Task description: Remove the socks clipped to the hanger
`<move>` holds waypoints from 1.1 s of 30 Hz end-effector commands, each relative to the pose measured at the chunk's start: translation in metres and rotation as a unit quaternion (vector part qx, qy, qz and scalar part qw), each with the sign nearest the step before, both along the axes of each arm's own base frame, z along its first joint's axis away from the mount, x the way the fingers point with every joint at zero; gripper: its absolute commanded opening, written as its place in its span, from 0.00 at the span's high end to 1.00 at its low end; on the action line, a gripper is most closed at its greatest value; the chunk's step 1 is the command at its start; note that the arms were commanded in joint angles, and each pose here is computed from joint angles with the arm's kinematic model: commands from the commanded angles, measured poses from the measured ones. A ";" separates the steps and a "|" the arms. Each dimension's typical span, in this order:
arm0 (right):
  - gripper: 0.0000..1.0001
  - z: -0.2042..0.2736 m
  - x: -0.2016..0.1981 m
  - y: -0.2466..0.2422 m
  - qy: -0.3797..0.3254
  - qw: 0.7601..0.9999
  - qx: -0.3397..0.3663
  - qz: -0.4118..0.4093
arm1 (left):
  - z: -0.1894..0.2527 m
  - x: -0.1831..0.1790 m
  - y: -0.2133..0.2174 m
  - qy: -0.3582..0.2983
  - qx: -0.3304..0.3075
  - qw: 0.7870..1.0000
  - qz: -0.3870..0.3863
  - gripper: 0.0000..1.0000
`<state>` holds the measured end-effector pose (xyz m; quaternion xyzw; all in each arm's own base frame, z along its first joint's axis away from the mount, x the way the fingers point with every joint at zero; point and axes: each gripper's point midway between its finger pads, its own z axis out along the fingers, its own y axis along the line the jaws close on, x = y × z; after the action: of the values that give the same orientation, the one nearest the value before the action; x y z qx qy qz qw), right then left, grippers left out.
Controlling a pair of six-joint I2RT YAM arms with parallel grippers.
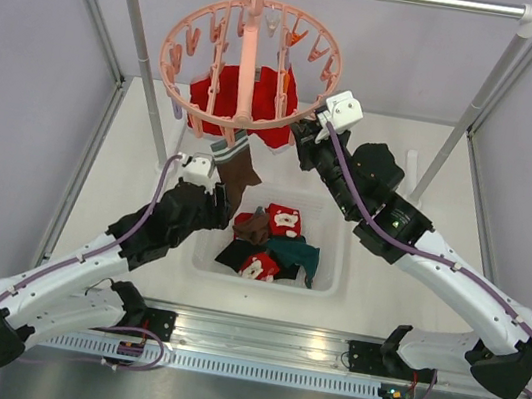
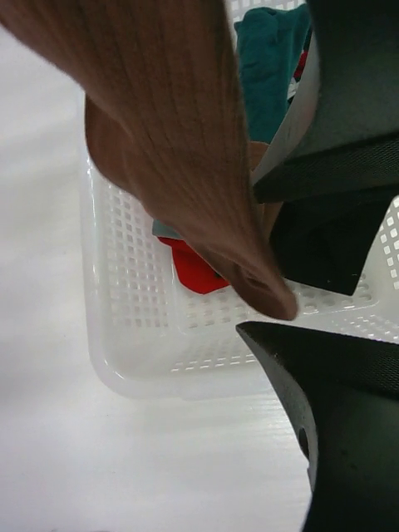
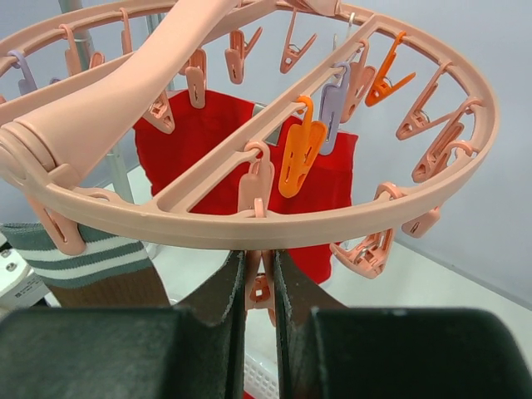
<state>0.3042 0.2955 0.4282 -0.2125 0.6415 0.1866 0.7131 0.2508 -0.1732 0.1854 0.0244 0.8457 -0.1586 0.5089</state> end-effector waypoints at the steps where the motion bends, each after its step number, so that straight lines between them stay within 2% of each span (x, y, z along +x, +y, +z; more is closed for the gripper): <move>1: 0.90 0.029 -0.004 -0.007 -0.023 1.000 0.020 0.000 | 0.014 0.005 -0.011 -0.041 -0.026 0.999 -0.023 0.36; 9: 0.90 0.025 -0.003 -0.002 -0.015 1.000 0.013 0.007 | 0.015 0.012 -0.021 -0.113 -0.057 0.991 -0.047 0.36; 11: 0.90 0.025 -0.004 -0.002 -0.013 1.000 0.013 0.008 | 0.017 0.013 -0.023 -0.121 -0.065 0.989 -0.049 0.44; 12: 0.90 0.025 -0.004 -0.003 -0.013 1.000 0.014 0.008 | 0.017 0.013 -0.024 -0.120 -0.065 0.989 -0.050 0.50; 13: 0.90 0.023 -0.004 -0.002 -0.011 1.000 0.013 0.008 | 0.018 0.013 -0.026 -0.119 -0.069 0.989 -0.051 0.71; 16: 0.90 0.017 -0.004 -0.001 -0.005 1.000 0.012 0.008 | 0.025 0.011 -0.036 -0.119 -0.076 0.988 -0.064 0.97; 20: 0.86 0.012 -0.004 -0.002 0.001 1.000 0.012 0.008 | 0.040 0.004 -0.051 -0.133 -0.070 0.987 -0.063 0.98; 23: 0.78 0.008 -0.006 -0.002 0.006 1.000 0.016 0.012 | 0.050 -0.003 -0.067 -0.138 -0.067 0.986 -0.070 0.98; 25: 0.71 0.006 -0.007 -0.002 0.012 1.000 0.018 0.014 | 0.050 -0.005 -0.082 -0.131 -0.060 0.986 -0.080 0.98; 26: 0.63 0.005 -0.008 -0.001 0.014 1.000 0.019 0.016 | 0.049 -0.004 -0.085 -0.128 -0.057 0.987 -0.076 0.98; 28: 0.55 0.002 -0.011 -0.002 0.021 0.999 0.021 0.020 | 0.047 -0.001 -0.096 -0.117 -0.052 0.989 -0.080 0.98; 29: 0.46 0.003 -0.013 -0.003 0.022 0.999 0.024 0.023 | 0.046 0.000 -0.100 -0.113 -0.050 0.989 -0.080 0.98; 33: 0.36 0.002 -0.020 -0.009 0.027 0.999 0.031 0.026 | 0.041 0.007 -0.115 -0.095 -0.036 0.992 -0.080 0.98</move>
<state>0.2948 0.2966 0.4193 -0.2125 0.6548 0.2133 0.6933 0.2494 -0.2798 0.2085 0.1067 0.7880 -0.2269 0.5623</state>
